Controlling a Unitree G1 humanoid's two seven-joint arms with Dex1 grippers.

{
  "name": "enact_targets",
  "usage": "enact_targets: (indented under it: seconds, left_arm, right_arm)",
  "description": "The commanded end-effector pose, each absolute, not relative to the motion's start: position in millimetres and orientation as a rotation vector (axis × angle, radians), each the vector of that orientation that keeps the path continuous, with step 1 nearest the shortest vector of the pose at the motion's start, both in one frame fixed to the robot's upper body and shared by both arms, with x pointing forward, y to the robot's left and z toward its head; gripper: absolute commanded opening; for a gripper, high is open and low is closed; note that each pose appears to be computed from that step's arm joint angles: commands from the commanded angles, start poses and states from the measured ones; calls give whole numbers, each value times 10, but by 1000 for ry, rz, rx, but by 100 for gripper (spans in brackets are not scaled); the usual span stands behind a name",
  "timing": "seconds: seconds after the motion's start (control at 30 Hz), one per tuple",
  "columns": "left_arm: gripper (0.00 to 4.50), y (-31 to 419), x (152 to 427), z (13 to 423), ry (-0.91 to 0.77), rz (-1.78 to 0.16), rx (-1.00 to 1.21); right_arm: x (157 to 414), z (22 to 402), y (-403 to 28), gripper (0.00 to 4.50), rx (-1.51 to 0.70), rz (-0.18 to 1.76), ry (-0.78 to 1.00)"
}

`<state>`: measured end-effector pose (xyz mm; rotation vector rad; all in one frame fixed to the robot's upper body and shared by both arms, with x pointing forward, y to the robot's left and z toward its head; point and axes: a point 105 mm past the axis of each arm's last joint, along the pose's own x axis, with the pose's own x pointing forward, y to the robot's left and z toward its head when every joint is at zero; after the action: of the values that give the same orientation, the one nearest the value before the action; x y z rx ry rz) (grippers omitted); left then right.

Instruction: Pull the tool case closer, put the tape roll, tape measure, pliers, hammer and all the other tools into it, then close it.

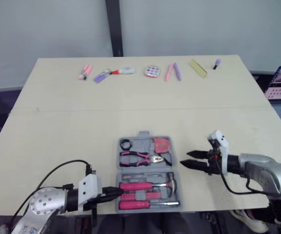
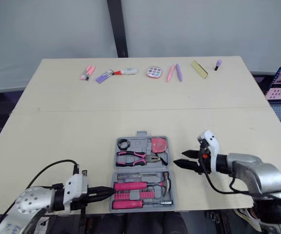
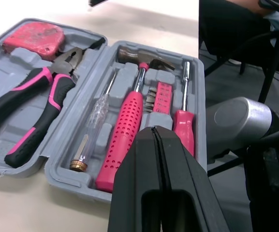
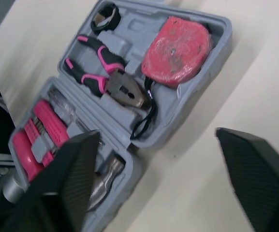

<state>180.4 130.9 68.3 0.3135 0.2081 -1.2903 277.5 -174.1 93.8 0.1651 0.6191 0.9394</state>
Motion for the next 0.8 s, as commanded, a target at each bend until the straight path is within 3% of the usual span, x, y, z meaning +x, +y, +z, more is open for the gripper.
enact_targets:
  seconds: [0.03,0.8]
  left_arm:
    - [0,1270,1814,630,204,-1333,332]
    - [0,1080,1940,332,234,-1364,368]
  right_arm:
    - [2851,926,-1661,446,277,932,643]
    - [3244,897,-1469,446,479,905,652]
